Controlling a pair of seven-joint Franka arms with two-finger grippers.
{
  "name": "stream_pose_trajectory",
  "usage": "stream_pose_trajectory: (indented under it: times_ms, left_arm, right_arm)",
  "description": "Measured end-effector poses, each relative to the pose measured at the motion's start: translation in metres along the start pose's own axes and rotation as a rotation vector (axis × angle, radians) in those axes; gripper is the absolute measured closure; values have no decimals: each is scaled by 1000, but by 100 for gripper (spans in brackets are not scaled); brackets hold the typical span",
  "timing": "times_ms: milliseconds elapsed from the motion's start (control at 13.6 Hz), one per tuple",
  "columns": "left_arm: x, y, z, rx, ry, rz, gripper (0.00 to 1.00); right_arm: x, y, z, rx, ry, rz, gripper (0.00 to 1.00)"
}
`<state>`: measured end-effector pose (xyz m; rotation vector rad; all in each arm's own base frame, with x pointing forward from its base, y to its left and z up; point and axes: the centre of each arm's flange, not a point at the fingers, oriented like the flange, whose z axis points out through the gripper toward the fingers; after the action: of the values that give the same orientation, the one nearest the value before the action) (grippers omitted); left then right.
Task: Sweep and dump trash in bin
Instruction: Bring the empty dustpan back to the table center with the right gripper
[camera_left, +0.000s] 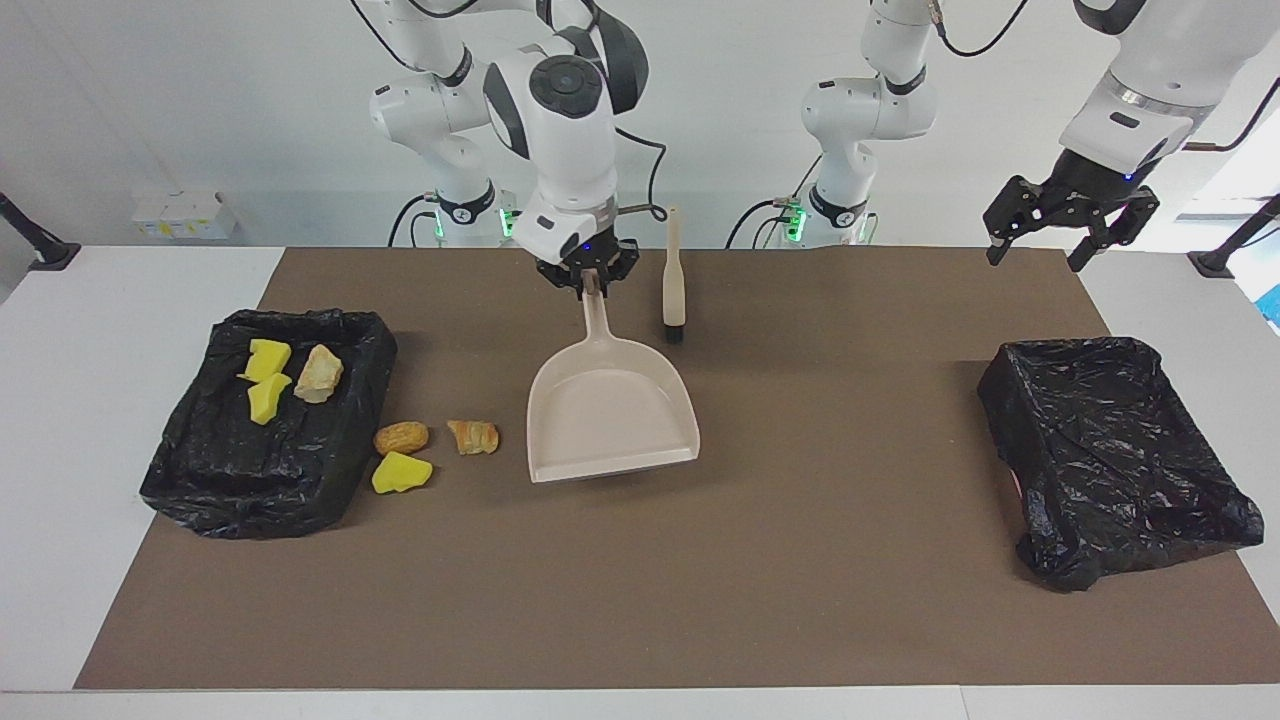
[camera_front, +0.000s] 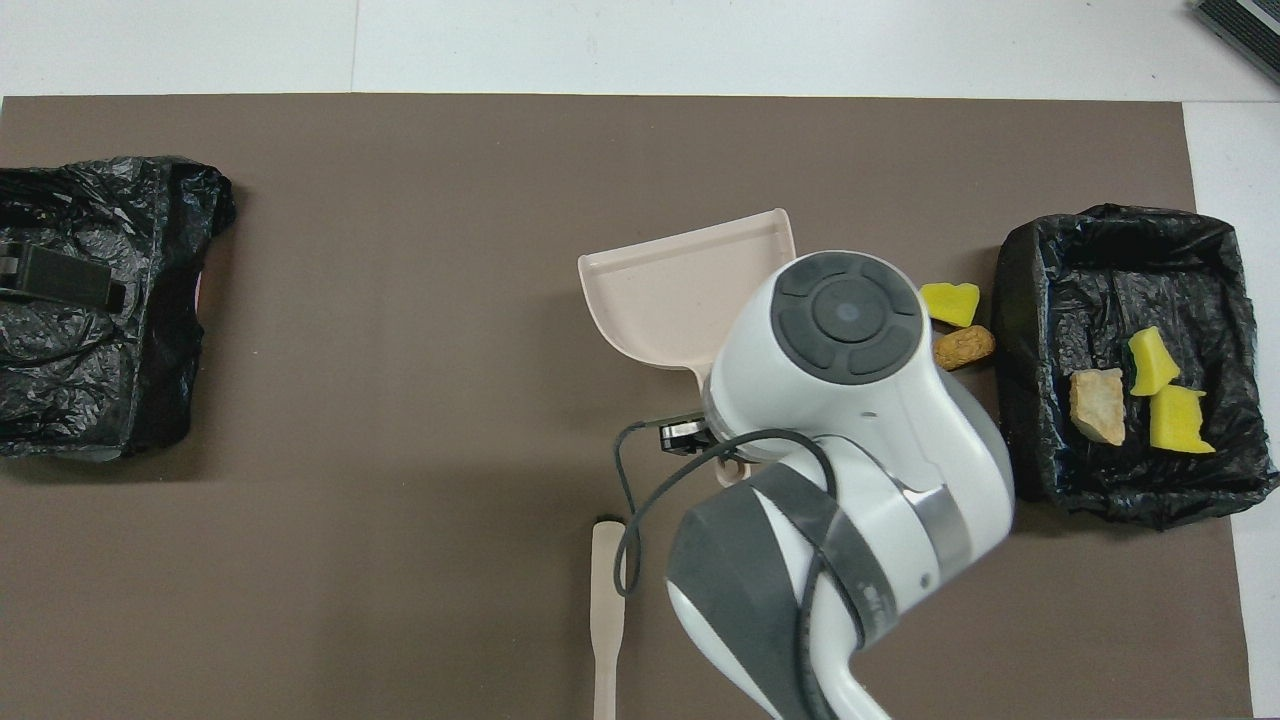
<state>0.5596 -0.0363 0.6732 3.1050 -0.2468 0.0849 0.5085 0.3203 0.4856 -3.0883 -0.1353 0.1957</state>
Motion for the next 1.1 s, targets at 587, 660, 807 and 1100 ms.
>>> stream_pose_trajectory:
  times_ms: [587, 660, 807, 1100]
  left_arm:
    - [0, 0, 0, 0, 0, 0, 0]
    - [0, 0, 0, 0, 0, 0, 0]
    - [0, 0, 0, 0, 0, 0, 0]
    - [0, 0, 0, 0, 0, 0, 0]
  right_arm:
    - [60, -96, 119, 55, 9, 147, 68]
    - [60, -96, 121, 55, 7, 148, 68]
    - [62, -95, 116, 60, 14, 152, 52]
    - [58, -99, 115, 58, 3, 145, 7]
